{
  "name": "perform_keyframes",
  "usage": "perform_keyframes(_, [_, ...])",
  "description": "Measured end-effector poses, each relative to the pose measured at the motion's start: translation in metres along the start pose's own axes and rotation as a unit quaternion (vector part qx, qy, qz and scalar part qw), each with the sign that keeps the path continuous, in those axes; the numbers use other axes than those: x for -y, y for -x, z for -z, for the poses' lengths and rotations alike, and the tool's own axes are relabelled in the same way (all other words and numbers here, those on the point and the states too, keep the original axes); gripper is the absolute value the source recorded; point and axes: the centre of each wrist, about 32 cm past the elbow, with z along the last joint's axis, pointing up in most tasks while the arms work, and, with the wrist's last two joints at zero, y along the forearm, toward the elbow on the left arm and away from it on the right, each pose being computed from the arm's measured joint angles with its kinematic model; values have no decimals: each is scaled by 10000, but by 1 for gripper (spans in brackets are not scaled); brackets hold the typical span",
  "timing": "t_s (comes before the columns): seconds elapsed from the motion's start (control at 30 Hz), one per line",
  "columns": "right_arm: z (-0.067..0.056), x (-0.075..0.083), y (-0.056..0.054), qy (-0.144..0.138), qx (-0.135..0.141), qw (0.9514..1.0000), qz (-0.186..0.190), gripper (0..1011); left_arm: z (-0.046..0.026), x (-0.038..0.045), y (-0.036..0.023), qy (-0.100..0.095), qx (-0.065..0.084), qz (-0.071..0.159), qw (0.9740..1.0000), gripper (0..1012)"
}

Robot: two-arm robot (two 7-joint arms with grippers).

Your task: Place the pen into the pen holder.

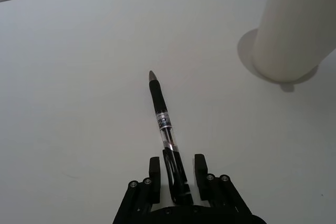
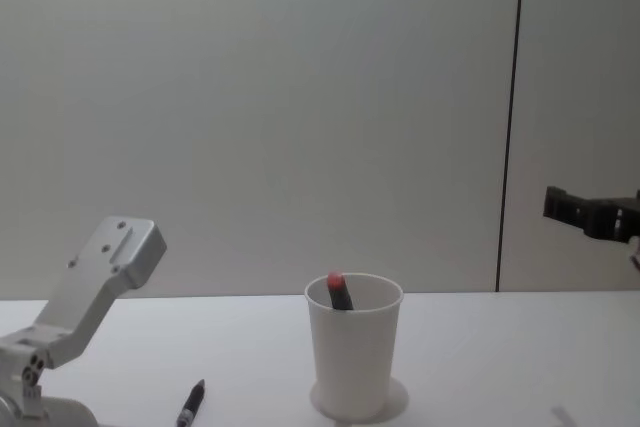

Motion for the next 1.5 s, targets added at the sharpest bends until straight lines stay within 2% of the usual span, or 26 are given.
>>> perform_keyframes(0.27, [0,0,0,0,0,10000,0,1002,14,27,-5,-59,25,-43,10000,200])
perform_keyframes(0.93, [0,0,0,0,1,10000,0,1001,37,25,14,-64,65,-103,9999,182])
perform_keyframes(1.07, [0,0,0,0,0,10000,0,1002,36,-3,19,18,92,-167,9998,181])
perform_keyframes(1.1, [0,0,0,0,0,10000,0,1002,15,-29,25,128,116,-211,9996,181])
perform_keyframes(1.17, [0,0,0,0,0,10000,0,1002,5,-41,28,172,126,-222,9995,181])
perform_keyframes(1.23, [0,0,0,0,0,10000,0,1002,-31,-83,39,333,173,-279,9989,181])
perform_keyframes(1.43, [0,0,0,0,0,10000,0,1002,-107,-165,63,631,292,-393,9968,181])
perform_keyframes(1.5, [0,0,0,0,0,10000,0,1002,-148,-207,76,786,362,-440,9953,181])
